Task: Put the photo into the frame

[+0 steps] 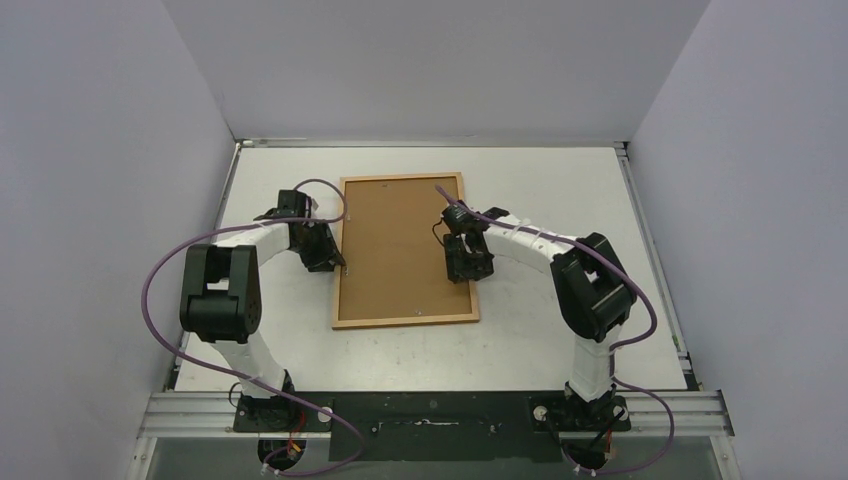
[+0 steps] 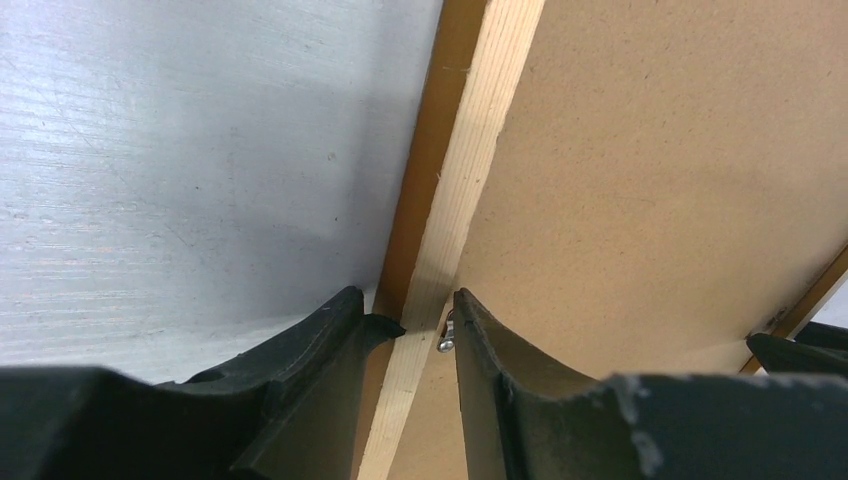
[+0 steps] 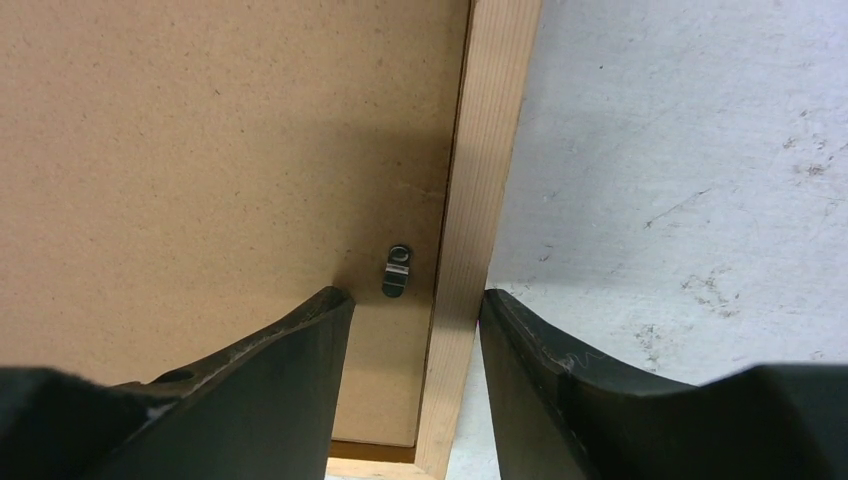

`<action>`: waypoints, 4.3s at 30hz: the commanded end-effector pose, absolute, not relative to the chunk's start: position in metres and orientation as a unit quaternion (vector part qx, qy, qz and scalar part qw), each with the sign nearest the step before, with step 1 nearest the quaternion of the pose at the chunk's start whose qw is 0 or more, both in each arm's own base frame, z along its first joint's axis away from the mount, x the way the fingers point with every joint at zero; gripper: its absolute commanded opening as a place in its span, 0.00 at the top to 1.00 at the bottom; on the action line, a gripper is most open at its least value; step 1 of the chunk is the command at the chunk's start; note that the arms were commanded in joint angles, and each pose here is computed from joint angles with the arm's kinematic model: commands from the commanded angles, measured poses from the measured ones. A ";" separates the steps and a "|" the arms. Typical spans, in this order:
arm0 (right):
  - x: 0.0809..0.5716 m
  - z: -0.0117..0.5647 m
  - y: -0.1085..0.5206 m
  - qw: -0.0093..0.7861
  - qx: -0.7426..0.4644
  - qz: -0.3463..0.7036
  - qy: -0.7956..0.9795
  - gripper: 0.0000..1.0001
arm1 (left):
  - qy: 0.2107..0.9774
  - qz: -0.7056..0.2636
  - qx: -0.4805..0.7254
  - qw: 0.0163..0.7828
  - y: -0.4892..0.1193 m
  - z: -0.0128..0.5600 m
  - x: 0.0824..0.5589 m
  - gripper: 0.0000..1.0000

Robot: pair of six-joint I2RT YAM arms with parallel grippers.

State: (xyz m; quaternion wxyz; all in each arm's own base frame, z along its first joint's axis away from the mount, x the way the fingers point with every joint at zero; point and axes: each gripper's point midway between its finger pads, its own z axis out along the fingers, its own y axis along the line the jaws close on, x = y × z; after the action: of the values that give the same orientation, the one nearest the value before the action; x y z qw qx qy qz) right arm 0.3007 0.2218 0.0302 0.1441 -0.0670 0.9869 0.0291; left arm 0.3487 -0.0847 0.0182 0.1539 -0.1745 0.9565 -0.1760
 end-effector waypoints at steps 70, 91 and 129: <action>0.441 0.091 0.225 0.308 -0.019 0.116 0.944 0.35 | 0.956 -0.174 -0.169 0.163 -0.085 0.012 0.378 0.33; 0.524 0.051 0.228 0.312 -0.069 0.081 0.944 0.43 | 0.965 -0.167 -0.149 0.137 -0.081 -0.003 0.420 0.58; 0.547 0.007 0.209 0.319 -0.013 0.047 0.947 0.64 | 0.977 -0.136 -0.121 0.106 -0.081 -0.026 0.399 0.76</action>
State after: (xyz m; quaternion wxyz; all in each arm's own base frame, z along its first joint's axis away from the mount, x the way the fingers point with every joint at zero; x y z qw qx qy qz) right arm 0.5338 0.2254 0.0317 0.3125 -0.0315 0.9460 0.0810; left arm 0.4316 -0.0901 0.0180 0.1738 -0.1243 0.9600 -0.1807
